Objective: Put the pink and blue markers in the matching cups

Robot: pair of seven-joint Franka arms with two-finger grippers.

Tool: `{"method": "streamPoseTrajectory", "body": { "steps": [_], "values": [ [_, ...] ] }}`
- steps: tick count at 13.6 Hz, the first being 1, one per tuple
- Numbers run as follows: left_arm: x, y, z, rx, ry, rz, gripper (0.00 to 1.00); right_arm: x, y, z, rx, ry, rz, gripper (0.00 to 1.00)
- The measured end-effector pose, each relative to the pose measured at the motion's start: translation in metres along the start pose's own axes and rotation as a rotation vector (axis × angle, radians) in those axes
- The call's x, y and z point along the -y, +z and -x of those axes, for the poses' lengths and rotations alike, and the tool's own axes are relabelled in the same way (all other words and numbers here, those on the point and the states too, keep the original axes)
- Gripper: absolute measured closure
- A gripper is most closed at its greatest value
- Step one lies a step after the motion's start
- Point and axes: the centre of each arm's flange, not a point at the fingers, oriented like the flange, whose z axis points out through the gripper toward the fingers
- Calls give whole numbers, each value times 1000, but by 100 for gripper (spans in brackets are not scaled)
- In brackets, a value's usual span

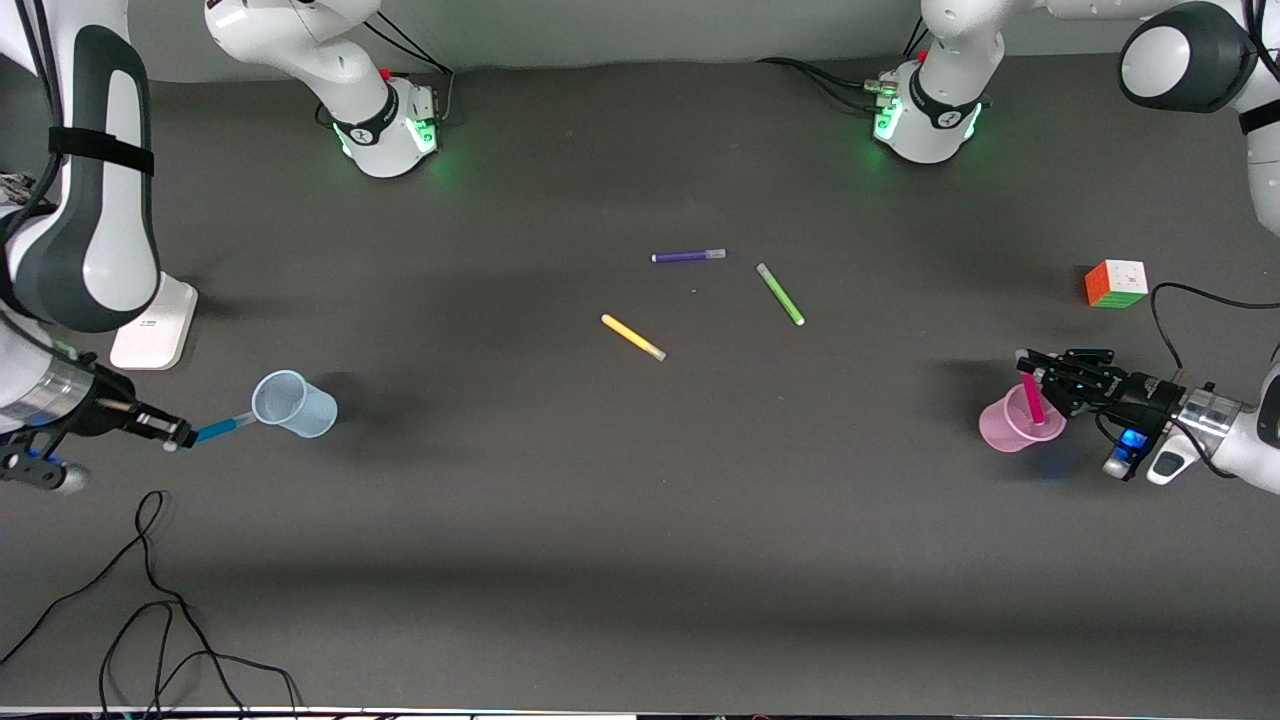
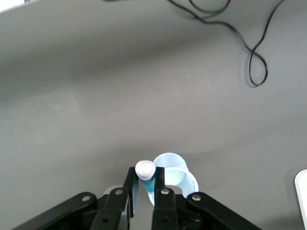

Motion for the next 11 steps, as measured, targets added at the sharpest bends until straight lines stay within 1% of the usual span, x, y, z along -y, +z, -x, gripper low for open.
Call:
{"method": "streamPoseTrajectory", "body": {
  "steps": [3, 4, 5, 6, 7, 8, 9, 10, 11],
  "values": [
    [-6, -4, 4, -16, 11, -12, 41, -13, 36, 25, -6, -37, 32, 83],
    [-10, -9, 10, -43, 14, -38, 29, -16, 51, 32, -8, -55, 36, 83],
    [-17, -17, 22, -84, 18, -81, 17, -18, 63, 38, -3, -66, 39, 83],
    [-28, -26, 41, -143, 21, -148, 5, -19, 72, 43, 7, -73, 42, 83],
    [-46, -34, 67, -219, 27, -234, 0, -20, 77, 46, 13, -78, 43, 83],
    [-72, -40, 102, -313, 44, -323, 0, -19, 80, 48, 13, -82, 44, 83],
    [-101, -41, 143, -406, 71, -400, 0, -18, 81, 49, 11, -87, 44, 78],
    [-125, -39, 188, -495, 99, -461, 0, -15, 82, 50, 7, -92, 44, 68],
    [-142, -35, 231, -575, 128, -498, 0, -13, 83, 50, 8, -100, 44, 57]
  ]
}}
